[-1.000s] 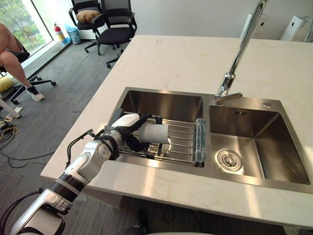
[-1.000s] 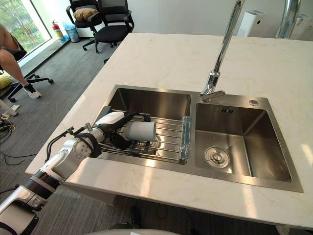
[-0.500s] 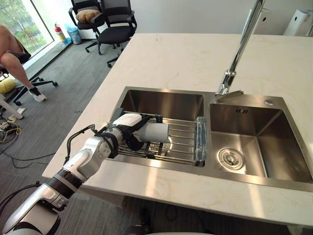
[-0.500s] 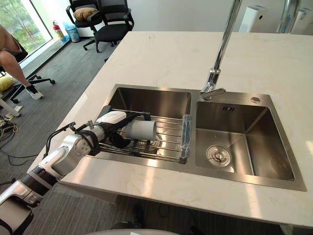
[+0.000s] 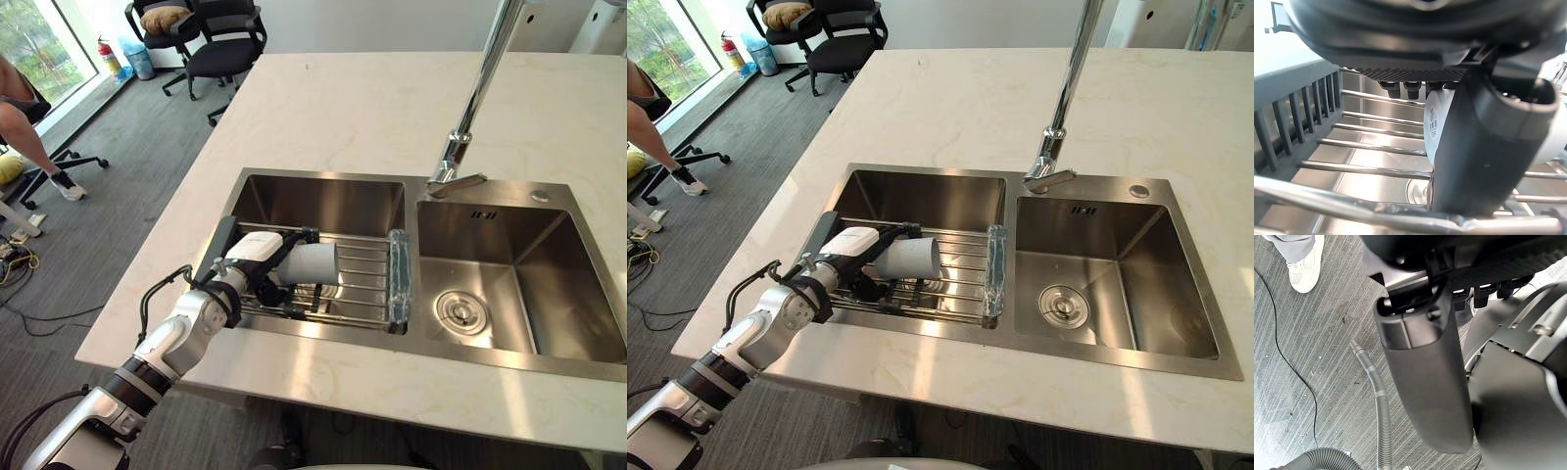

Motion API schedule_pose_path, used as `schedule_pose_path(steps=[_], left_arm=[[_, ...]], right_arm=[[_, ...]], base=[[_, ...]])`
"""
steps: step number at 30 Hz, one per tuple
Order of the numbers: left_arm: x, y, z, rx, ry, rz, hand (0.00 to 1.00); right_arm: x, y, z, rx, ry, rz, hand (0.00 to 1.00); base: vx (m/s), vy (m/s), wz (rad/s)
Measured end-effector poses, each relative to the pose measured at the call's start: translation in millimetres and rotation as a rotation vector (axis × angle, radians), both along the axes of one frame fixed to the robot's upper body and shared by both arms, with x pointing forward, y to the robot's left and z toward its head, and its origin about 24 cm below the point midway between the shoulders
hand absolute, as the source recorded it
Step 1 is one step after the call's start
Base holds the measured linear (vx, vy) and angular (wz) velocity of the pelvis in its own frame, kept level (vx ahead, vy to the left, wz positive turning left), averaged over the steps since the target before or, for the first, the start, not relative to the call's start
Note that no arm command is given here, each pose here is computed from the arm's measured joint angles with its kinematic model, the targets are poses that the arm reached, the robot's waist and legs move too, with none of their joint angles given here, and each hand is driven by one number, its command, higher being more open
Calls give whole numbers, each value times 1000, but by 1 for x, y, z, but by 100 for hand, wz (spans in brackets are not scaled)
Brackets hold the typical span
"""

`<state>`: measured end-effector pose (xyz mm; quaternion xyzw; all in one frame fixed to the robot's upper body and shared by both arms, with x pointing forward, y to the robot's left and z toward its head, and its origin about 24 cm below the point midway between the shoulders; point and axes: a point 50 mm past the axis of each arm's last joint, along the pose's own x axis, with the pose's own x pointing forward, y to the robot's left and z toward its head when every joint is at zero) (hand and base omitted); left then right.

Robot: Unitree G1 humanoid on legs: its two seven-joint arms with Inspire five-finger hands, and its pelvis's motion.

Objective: Walk over to the sink, pick up the cup, carry it to the dishwasher, place the cup inside the dishwasher, then close the dishwasher door

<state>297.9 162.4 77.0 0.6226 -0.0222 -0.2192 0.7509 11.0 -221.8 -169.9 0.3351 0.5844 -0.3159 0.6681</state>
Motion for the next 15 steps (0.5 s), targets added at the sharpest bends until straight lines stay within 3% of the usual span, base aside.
schedule_pose_path(steps=[8, 9, 15], left_arm=[[-2, -5, 3, 30, -33, -24, 100], [-2, -6, 3, 30, -33, -24, 0], [0, -11, 6, 42, -39, -38, 0]], right_arm=[[1, 0, 0, -4, -6, -1, 100], [1, 0, 0, -4, -5, -1, 100], [2, 0, 0, -6, -7, -1, 100]], base=[[-32, -27, 4], [-36, -29, 1], [-47, -27, 0]])
